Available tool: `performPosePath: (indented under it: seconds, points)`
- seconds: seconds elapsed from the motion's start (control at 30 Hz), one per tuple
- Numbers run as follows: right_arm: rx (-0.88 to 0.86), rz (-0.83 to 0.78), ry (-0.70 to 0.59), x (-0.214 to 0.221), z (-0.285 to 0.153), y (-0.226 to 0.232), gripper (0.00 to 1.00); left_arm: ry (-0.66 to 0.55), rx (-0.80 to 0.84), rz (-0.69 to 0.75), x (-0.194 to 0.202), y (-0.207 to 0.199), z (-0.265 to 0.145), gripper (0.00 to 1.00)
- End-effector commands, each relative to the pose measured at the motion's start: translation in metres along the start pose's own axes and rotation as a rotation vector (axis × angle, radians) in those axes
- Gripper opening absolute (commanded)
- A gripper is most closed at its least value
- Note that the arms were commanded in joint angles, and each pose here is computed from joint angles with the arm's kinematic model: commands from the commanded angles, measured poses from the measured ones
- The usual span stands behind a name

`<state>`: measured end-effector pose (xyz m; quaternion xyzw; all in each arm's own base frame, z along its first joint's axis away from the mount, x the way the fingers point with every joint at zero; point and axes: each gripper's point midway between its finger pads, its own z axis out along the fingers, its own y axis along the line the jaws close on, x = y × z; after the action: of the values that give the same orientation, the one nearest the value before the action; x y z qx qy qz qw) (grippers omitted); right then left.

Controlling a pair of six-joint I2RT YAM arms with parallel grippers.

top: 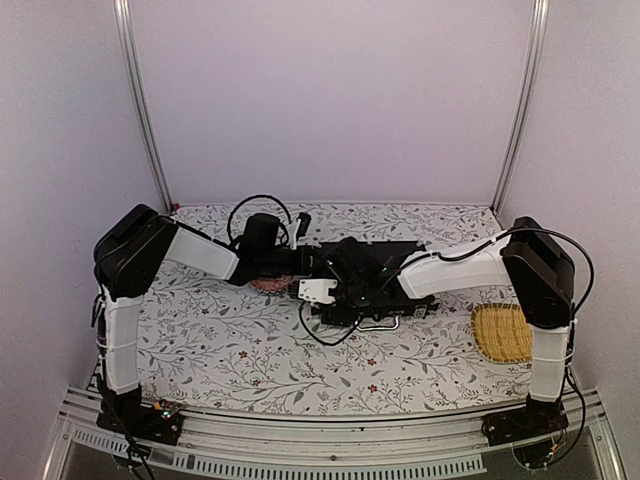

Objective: Pack up texas hold em set

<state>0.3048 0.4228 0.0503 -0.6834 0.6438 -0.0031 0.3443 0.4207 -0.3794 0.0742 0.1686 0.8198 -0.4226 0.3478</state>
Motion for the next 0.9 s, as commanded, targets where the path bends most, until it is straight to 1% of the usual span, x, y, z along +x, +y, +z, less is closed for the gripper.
performPosePath:
  seconds: [0.0,0.17,0.3,0.43,0.53,0.6,0.67,0.73,0.8,0.87]
  points:
    - [-0.391,-0.02,0.243,0.08,0.011,0.104,0.77,0.127,-0.072,-0.051,0.042,0.027,0.0,0.0]
    - [-0.393,-0.026,0.266,0.087,0.014,0.107,0.72,0.128,-0.072,-0.051,0.042,0.027,0.0,0.0]
    - [-0.404,-0.059,0.293,0.098,0.016,0.113,0.73,0.126,-0.073,-0.048,0.041,0.027,0.0,0.0]
    - [-0.47,-0.084,0.313,0.108,0.013,0.128,0.75,0.128,-0.075,-0.045,0.04,0.027,0.001,0.0]
    - [-0.485,-0.096,0.337,0.117,0.014,0.134,0.76,0.129,-0.077,-0.043,0.04,0.027,0.001,0.0]
    - [-0.458,-0.103,0.363,0.124,0.018,0.131,0.74,0.13,-0.078,-0.042,0.04,0.027,0.001,0.0]
    - [-0.406,-0.104,0.395,0.131,0.024,0.125,0.69,0.131,-0.08,-0.04,0.04,0.028,0.001,0.0]
    - [-0.358,-0.109,0.397,0.134,0.028,0.12,0.66,0.132,-0.082,-0.04,0.04,0.029,0.001,0.0]
    - [-0.31,-0.125,0.396,0.141,0.029,0.119,0.65,0.135,-0.083,-0.039,0.041,0.028,0.002,0.0]
    - [-0.301,-0.147,0.389,0.144,0.029,0.121,0.64,0.137,-0.084,-0.037,0.04,0.028,0.002,0.0]
